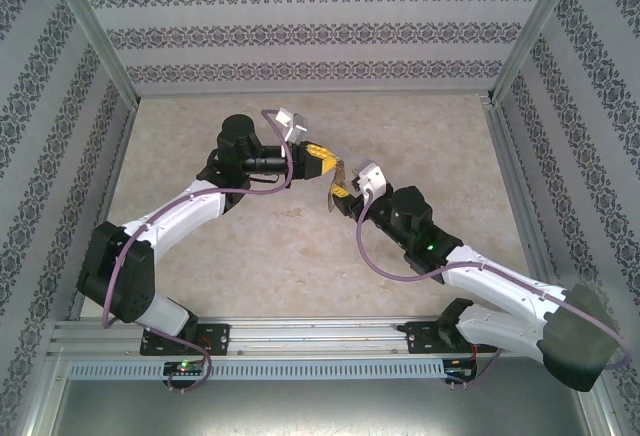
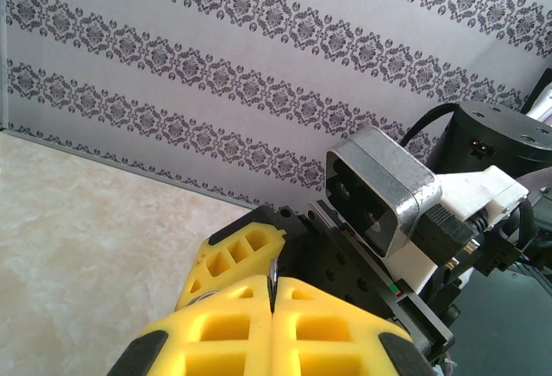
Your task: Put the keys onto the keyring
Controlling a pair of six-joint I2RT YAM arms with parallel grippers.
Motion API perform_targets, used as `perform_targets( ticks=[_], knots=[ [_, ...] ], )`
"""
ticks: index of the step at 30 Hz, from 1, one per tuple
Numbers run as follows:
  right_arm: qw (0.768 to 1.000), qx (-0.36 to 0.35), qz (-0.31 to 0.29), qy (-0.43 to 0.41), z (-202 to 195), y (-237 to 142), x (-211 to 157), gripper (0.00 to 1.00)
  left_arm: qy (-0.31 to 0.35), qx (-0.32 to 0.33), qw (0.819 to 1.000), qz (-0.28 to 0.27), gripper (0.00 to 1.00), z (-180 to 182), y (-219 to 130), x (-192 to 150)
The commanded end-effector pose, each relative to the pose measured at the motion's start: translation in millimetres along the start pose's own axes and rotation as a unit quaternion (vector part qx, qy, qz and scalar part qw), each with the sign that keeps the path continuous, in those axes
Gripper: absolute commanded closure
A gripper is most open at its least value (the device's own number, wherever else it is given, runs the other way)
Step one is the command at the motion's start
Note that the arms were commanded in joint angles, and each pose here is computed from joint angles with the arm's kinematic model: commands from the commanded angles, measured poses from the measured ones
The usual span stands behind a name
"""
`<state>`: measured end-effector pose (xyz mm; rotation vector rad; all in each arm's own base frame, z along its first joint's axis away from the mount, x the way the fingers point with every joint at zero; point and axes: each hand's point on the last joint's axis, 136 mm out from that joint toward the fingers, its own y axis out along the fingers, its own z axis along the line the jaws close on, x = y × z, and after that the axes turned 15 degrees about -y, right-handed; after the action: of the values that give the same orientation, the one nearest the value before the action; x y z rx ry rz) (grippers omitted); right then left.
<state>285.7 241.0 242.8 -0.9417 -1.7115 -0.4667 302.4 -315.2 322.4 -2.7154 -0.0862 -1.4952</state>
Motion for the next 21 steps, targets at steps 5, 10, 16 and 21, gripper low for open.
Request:
perform_targets(
  ticks=[5,10,16,21],
  knots=[
    [1.000,0.009,-0.021,-0.013,1.8,-5.0,16.7,0.41,0.044,-0.012,0.999,-0.014,1.00,-21.6,-0.3,19.6],
    [1.000,-0.002,-0.020,-0.018,-2.7,-8.4,17.0,0.41,0.044,-0.013,0.999,-0.013,1.00,-22.1,-0.3,19.2],
    [1.000,-0.003,-0.019,-0.019,-4.2,-10.8,16.2,0.41,0.046,-0.013,0.999,-0.014,1.00,-22.8,-0.8,19.3],
    [1.000,-0.004,-0.022,-0.020,-4.4,-14.1,15.0,0.42,0.046,-0.012,0.999,-0.014,1.00,-23.0,-1.2,18.8]
  ],
)
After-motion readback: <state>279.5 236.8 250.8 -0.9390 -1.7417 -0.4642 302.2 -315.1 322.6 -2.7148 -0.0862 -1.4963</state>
